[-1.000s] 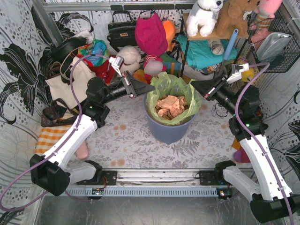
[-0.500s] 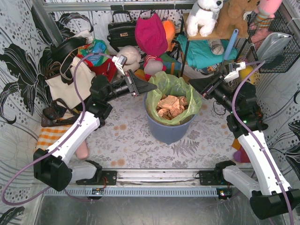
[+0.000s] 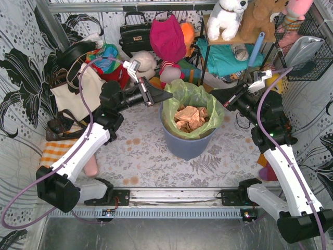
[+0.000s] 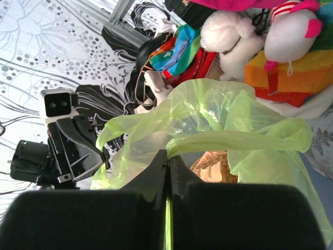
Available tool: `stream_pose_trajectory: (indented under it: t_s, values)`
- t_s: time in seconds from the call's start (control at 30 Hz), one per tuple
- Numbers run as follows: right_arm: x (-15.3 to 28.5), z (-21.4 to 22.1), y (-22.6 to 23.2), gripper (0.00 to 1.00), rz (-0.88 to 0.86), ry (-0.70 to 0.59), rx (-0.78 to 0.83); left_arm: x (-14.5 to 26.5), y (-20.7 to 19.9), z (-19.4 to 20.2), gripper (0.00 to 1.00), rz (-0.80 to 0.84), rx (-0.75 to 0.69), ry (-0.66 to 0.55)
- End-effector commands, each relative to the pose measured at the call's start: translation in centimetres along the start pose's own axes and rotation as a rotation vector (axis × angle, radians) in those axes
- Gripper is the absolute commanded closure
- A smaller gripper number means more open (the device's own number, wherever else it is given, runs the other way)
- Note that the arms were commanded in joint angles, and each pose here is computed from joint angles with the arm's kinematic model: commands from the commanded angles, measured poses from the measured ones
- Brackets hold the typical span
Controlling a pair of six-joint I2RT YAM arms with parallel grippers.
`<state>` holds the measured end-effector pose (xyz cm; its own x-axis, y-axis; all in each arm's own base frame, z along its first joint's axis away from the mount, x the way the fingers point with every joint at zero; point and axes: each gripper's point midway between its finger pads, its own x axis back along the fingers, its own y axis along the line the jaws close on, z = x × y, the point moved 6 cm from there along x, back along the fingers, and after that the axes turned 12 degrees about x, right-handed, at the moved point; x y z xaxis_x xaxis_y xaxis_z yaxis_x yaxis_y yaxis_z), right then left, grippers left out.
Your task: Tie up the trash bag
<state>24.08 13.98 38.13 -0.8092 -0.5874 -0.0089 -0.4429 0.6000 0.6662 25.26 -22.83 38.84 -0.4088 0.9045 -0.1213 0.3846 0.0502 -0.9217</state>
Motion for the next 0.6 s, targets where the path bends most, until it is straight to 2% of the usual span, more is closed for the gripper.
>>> stream_pose_trajectory:
  t_s: [0.0, 0.13, 0.37, 0.57]
  values:
    - [0.4, -0.5, -0.6, 1.00, 0.070, -0.045, 0.021, 0.0, 0.4, -2.1, 0.99, -0.097, -0.114, -0.092]
    - [-1.0, -0.1, -2.9, 1.00, 0.148, -0.059, 0.038, 0.0, 3.1, -3.7, 1.00, -0.207, -0.124, -0.143]
    - [-5.3, -0.2, -5.5, 1.00, 0.188, -0.035, 0.071, -0.8, 5.8, -6.6, 1.00, -0.275, -0.133, -0.203]
    - [-8.2, -2.0, -5.3, 1.00, 0.134, -0.067, 0.110, -2.6, 4.3, -8.9, 1.00, -0.183, -0.192, -0.213]
